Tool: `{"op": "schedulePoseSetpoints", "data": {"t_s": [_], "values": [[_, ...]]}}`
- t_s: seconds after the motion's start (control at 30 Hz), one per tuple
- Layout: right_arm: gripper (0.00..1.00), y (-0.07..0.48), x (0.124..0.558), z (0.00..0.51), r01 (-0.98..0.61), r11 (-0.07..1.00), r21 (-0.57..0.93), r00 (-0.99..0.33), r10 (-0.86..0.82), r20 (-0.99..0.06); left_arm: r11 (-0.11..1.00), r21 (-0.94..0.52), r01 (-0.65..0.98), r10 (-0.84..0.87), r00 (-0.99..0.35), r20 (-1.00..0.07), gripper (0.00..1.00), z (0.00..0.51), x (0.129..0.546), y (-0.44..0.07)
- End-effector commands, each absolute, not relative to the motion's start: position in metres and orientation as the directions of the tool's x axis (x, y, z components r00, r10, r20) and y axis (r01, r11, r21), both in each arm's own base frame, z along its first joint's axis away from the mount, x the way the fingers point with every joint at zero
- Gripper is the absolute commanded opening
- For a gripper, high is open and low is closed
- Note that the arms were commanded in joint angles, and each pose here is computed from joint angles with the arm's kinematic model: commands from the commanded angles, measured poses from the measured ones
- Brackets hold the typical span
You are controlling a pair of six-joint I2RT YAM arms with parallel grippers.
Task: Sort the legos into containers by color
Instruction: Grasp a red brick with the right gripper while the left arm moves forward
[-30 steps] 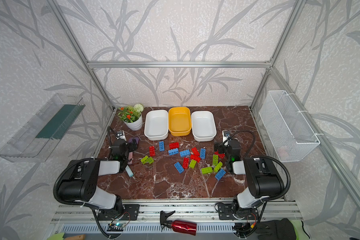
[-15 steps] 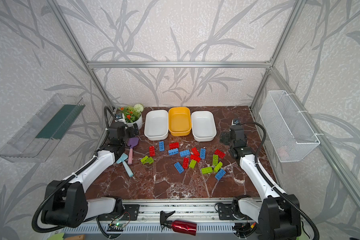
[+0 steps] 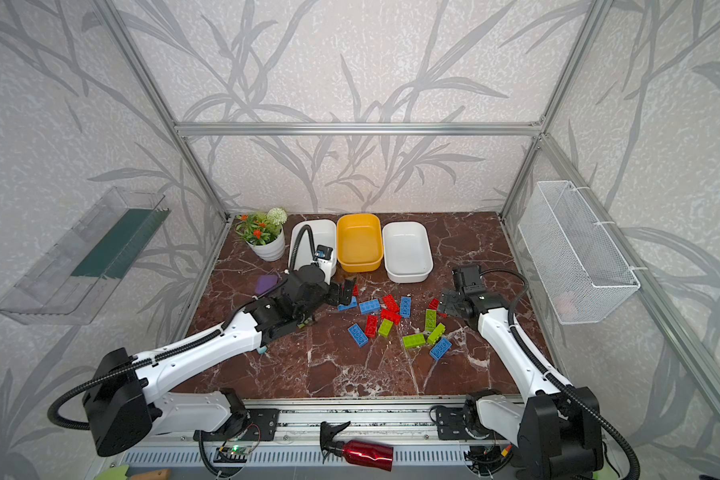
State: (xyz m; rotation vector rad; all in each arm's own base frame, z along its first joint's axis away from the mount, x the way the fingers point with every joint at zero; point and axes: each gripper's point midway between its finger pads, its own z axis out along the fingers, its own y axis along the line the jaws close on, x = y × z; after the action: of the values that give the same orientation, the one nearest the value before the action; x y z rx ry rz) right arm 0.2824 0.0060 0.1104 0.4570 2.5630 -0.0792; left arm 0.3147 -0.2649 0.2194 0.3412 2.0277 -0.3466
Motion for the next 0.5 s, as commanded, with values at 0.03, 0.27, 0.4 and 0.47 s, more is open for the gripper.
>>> {"op": "schedulePoseSetpoints", "data": {"t_s": [0.03,0.27,0.4,0.47], "values": [[0.96,0.008,0.262,0.093,0.381,0.924,0.026,-0.838,0.357,-0.413,0.913,-0.056,0.405,0.158,-0.476,-0.865,0.99,0.211,0.3,-0.284],[0.92,0.017,0.248,0.081,0.45,0.892,0.047,-0.825,0.435,-0.36,0.881,-0.077,0.466,0.171,-0.465,-0.868,0.99,0.217,0.291,-0.31],[0.92,0.025,0.249,0.078,0.491,0.867,0.082,-0.796,0.485,-0.363,0.878,-0.069,0.474,0.181,-0.462,-0.868,0.99,0.219,0.291,-0.312],[0.93,0.028,0.25,0.075,0.513,0.853,0.093,-0.784,0.51,-0.353,0.875,-0.063,0.48,0.189,-0.461,-0.867,0.99,0.218,0.29,-0.312]]}}
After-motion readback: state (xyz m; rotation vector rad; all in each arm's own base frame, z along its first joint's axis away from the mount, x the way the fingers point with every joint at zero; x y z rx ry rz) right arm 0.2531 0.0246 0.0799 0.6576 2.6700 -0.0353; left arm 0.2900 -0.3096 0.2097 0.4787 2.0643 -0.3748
